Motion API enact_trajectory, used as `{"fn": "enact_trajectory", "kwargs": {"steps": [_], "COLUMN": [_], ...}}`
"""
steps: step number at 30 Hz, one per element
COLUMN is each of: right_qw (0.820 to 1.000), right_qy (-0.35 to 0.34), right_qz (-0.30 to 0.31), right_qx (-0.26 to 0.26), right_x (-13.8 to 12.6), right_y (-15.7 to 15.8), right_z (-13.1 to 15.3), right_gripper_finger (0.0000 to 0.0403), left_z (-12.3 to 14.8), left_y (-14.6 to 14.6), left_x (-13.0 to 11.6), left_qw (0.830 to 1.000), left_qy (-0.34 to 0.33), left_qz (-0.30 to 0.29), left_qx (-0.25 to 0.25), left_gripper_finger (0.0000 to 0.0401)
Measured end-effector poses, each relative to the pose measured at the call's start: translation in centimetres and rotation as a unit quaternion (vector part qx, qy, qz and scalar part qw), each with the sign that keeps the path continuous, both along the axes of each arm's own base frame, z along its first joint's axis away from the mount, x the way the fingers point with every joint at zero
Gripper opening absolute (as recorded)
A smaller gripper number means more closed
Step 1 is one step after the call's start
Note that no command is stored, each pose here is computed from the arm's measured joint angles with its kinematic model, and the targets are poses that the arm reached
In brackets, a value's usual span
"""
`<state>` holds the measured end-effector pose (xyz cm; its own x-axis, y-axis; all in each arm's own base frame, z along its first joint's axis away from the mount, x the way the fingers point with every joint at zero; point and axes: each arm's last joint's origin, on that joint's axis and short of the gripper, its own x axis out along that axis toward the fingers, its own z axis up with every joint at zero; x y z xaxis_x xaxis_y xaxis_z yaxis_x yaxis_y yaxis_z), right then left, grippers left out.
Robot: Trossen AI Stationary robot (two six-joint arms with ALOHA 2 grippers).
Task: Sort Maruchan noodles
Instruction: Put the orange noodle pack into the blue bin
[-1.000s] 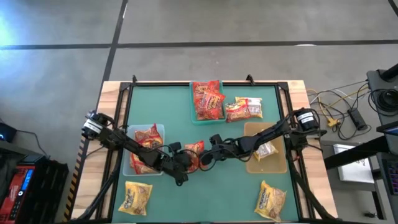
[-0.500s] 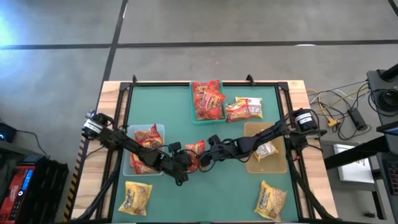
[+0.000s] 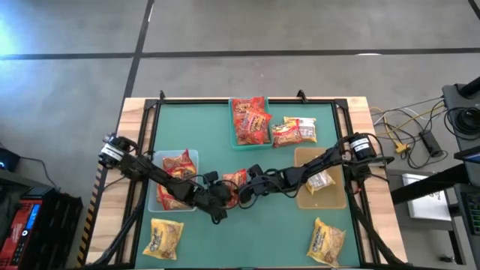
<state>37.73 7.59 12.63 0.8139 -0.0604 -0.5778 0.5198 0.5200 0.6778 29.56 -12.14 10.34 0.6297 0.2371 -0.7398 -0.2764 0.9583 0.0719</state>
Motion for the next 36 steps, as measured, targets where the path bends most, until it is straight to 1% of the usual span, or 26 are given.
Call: {"fn": "enact_trajectory", "kwargs": {"steps": [4,6,11,18,22,26,30,36], "right_qw": [1.000,1.000,1.000,0.999,0.999,0.998,0.998,0.997], "right_qy": [0.002,0.006,0.014,0.017,0.015,0.012,0.013,0.033], "right_qz": [-0.001,0.000,0.006,0.015,0.024,0.037,0.047,0.045], "right_qx": [-0.001,-0.002,-0.012,-0.024,-0.036,-0.049,-0.049,-0.058], "right_x": [0.0,-0.1,-0.1,-0.2,-0.2,-0.2,-0.1,-0.4], "right_y": [0.0,-0.1,-0.1,-0.1,-0.1,-0.1,-0.6,-2.4], "right_z": [0.0,-0.1,-0.2,-0.2,-0.1,0.3,0.4,1.4], "right_gripper_finger": [0.0322,0.0309,0.0252,0.0163,0.0127,0.0109,0.0106,0.0105], "left_z": [0.2,0.6,1.5,1.9,3.2,5.3,7.2,8.5], "left_y": [0.0,-0.1,-0.1,-0.1,0.1,0.6,0.9,1.4], "left_x": [0.2,0.3,0.7,0.8,0.3,-1.2,-2.9,-4.2], "left_qw": [1.000,0.999,0.999,0.998,0.998,0.994,0.988,0.987], "left_qy": [-0.016,-0.028,-0.040,-0.051,-0.047,-0.056,-0.068,-0.066], "left_qz": [0.012,0.020,0.020,0.026,0.027,0.075,0.110,0.118], "left_qx": [0.003,0.001,0.013,0.013,0.017,0.051,0.080,0.088], "left_gripper_finger": [0.0102,0.0102,0.0102,0.0102,0.0102,0.0102,0.0102,0.0102]}}
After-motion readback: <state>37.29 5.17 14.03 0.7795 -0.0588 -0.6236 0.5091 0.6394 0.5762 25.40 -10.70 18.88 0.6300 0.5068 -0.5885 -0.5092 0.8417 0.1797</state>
